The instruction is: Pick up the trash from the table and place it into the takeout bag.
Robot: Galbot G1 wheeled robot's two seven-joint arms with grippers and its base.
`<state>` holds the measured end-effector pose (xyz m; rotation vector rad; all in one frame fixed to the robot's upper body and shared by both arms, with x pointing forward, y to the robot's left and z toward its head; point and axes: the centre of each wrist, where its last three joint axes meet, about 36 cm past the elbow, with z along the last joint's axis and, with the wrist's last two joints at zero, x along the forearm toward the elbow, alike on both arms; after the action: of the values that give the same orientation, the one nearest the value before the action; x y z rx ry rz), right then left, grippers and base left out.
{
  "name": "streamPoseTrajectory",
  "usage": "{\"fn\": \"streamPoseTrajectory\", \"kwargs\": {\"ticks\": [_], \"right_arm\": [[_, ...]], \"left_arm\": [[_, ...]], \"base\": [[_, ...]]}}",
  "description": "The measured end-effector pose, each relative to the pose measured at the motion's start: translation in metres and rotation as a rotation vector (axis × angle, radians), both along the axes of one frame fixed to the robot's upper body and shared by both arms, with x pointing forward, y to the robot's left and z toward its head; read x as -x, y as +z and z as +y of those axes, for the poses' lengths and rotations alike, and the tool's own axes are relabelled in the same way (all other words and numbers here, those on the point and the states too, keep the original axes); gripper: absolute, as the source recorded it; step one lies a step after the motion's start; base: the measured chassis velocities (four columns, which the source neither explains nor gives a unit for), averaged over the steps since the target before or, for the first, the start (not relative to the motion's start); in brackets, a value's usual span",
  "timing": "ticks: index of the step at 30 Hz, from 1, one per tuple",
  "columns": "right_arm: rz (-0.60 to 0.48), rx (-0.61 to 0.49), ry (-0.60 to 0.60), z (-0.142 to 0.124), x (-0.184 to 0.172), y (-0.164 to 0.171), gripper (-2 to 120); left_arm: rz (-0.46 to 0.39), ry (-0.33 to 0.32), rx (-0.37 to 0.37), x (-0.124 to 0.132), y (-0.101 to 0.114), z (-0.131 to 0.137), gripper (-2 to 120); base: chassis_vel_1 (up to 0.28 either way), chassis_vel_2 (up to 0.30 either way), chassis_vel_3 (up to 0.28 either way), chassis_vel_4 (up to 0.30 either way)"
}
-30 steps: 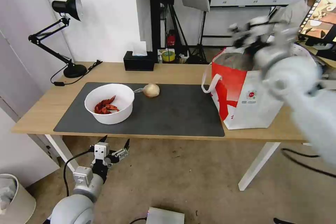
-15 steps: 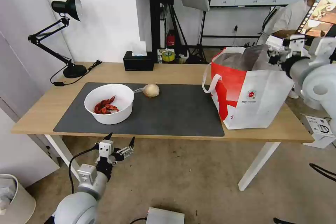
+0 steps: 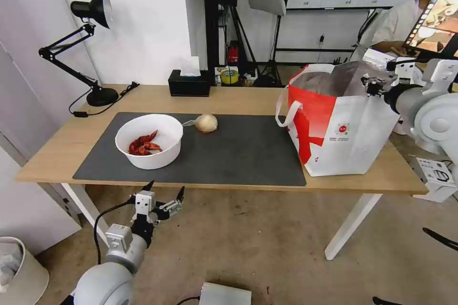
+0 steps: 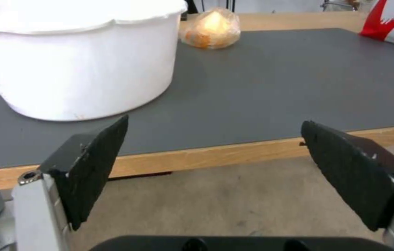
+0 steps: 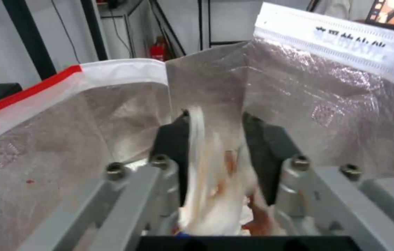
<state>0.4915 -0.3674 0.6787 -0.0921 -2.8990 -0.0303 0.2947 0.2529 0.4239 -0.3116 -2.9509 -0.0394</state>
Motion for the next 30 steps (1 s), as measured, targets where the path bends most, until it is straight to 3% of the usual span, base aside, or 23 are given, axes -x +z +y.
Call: {"fn": "streamPoseTrajectory", "kwargs": {"ticks": [10, 17, 24, 30], "right_arm": [[-0.048, -0.009, 0.060, -0.005, 0.009, 0.008, 69], [-0.261, -0.012, 0.252, 0.007, 0.030, 0.007, 98], [-0.405, -0.018, 0.441, 0.041, 0.076, -0.019, 100], [-0.376, -0.041, 0.536, 0.066, 0.111, -0.043, 100]], "left_arm": [[-0.003, -0.003, 0.002, -0.001, 0.000, -0.001, 100], [-0.016, -0.005, 0.006, 0.000, 0.005, -0.002, 100], [-0.025, -0.002, 0.015, 0.002, 0.010, -0.002, 100], [-0.041, 0.007, 0.014, 0.002, 0.015, 0.001, 100]], "base": [[0.000, 0.000, 0.000, 0.000], [0.000, 0.000, 0.000, 0.000], [0.000, 0.000, 0.000, 0.000], [0.000, 0.000, 0.000, 0.000]]}}
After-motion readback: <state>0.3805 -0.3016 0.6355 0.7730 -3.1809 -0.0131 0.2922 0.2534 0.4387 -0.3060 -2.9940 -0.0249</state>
